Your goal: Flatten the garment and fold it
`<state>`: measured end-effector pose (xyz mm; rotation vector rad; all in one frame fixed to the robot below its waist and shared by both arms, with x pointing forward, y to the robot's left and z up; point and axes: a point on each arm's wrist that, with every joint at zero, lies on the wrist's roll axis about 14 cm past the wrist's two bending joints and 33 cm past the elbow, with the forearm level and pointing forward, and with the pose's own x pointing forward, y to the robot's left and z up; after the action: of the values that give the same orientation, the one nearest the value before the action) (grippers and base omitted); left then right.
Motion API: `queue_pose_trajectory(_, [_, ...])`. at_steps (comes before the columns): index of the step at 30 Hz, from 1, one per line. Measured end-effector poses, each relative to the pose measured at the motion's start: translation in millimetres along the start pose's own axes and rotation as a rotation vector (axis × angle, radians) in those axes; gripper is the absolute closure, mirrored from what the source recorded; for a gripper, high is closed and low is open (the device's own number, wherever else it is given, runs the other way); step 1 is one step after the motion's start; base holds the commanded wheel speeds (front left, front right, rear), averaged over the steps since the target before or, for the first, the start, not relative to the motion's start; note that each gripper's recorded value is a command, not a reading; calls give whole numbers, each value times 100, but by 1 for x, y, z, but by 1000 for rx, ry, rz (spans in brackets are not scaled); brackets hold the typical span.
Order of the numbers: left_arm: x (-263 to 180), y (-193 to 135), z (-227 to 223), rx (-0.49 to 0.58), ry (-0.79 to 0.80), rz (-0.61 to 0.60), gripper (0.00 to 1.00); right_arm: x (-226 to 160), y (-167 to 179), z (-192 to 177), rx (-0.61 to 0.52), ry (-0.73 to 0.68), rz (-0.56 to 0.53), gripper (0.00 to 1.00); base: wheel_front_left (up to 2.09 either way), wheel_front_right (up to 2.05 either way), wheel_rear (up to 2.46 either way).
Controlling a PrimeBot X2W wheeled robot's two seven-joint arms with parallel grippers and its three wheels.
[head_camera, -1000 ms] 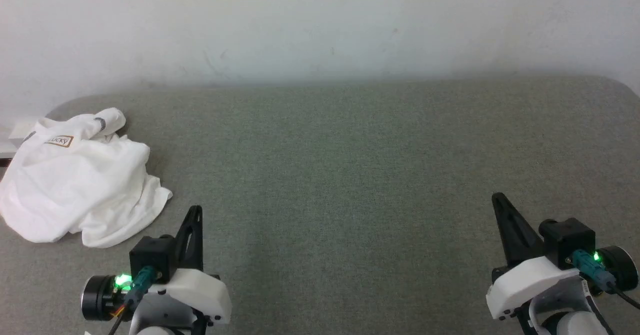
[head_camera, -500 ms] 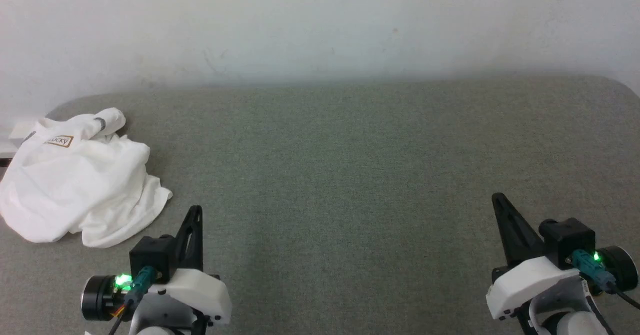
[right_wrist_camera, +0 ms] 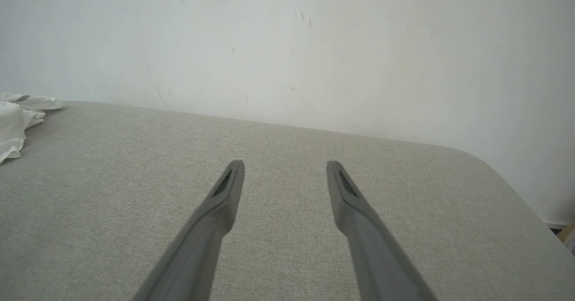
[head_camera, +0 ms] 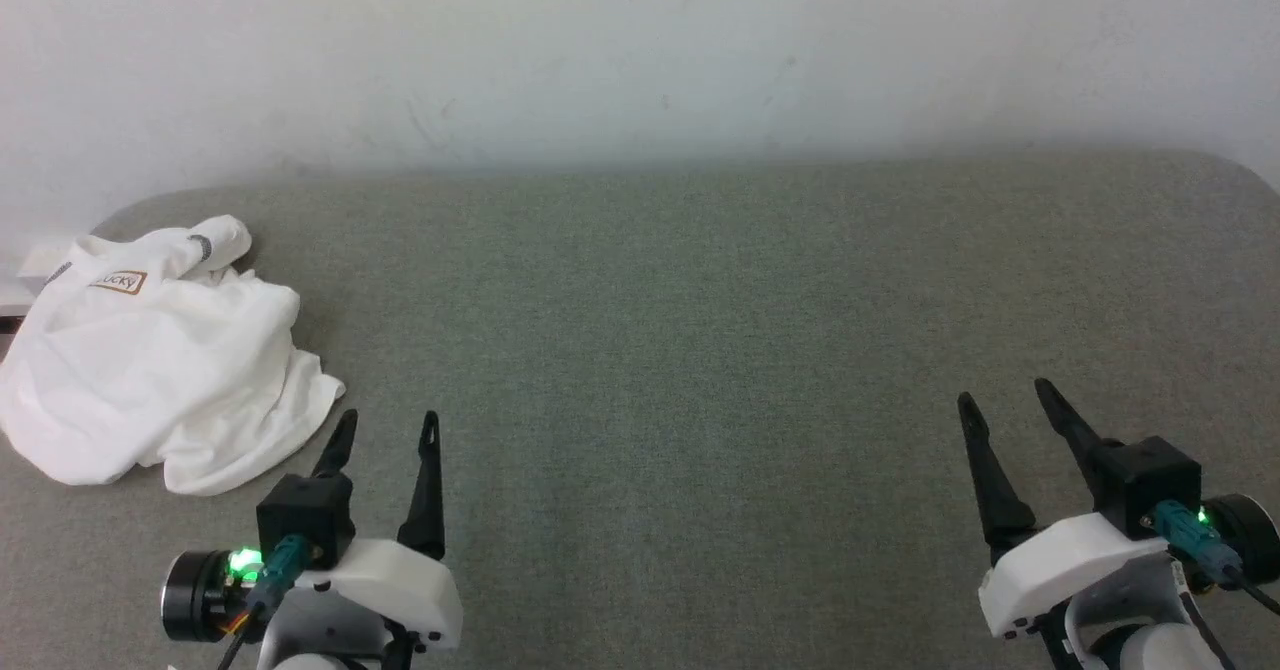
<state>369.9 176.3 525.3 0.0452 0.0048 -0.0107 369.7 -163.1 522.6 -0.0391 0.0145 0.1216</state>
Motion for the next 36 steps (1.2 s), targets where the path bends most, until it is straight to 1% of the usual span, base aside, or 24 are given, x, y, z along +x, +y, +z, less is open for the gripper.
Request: queue_pose_trajectory(36, [-7,11,8,-37,-68,13,0,-5,-28,0,37,-49,-82,0,0,0,0])
